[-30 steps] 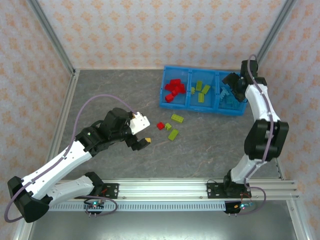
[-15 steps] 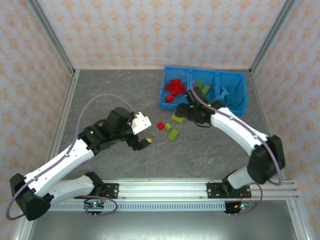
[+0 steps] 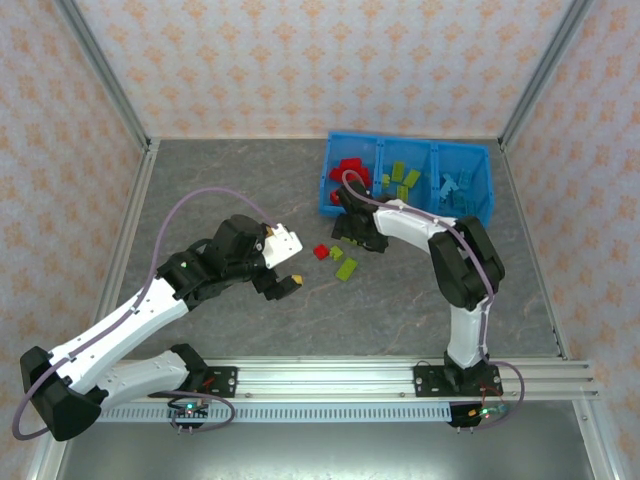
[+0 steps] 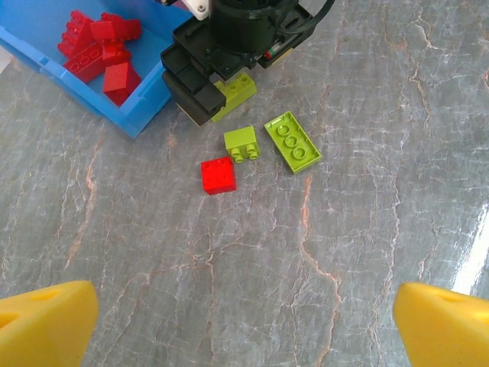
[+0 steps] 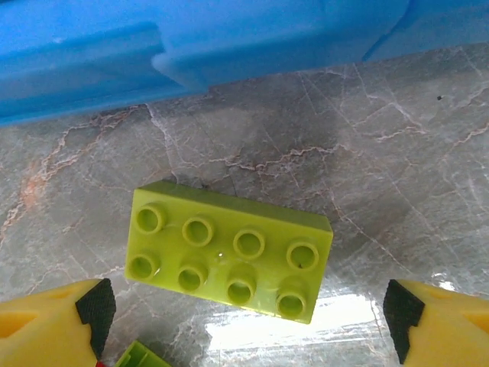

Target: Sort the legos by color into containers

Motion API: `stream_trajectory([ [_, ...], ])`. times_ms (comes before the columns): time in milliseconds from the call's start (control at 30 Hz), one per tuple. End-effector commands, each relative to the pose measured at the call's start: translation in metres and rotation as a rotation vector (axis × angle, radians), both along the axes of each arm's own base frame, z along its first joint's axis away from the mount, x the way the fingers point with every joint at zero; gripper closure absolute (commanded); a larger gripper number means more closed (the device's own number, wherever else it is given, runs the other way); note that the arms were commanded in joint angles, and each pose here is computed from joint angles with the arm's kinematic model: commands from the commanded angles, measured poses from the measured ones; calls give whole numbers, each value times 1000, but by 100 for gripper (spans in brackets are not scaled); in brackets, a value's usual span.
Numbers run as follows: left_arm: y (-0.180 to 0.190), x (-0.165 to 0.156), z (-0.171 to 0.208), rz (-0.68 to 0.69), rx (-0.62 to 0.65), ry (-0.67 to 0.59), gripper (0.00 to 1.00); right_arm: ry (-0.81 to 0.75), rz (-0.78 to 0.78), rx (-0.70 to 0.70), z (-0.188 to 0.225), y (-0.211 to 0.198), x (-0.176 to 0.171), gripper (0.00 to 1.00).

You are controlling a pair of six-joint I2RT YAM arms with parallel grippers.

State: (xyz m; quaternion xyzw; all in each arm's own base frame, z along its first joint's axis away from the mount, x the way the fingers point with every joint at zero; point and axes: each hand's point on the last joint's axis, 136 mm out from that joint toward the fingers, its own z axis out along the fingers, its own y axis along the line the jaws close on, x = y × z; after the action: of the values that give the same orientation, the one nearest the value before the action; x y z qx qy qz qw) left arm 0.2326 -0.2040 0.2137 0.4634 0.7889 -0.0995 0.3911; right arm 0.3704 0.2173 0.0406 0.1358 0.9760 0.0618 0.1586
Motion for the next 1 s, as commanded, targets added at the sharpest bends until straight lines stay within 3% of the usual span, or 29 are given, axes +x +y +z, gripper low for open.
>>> stream_trajectory([
  [0,8,0,1,16,20,-8,0,-25,-42,-22,-2,-2,12,9],
  [300,9,0,1,19,22,-10,0,18,-48,-88,-22,-15,1,29],
  [600,8,0,1,17,19,-7,0,23,-43,-94,-20,-34,-28,33],
  [733,8,0,1,16,19,-6,0,-25,-16,-90,-3,-38,-28,24],
  [867,8,0,2,16,18,-5,0,-34,-28,-159,7,-52,-19,5],
  [967,9,0,2,18,20,-9,0,-23,-24,-152,4,-55,-14,0],
])
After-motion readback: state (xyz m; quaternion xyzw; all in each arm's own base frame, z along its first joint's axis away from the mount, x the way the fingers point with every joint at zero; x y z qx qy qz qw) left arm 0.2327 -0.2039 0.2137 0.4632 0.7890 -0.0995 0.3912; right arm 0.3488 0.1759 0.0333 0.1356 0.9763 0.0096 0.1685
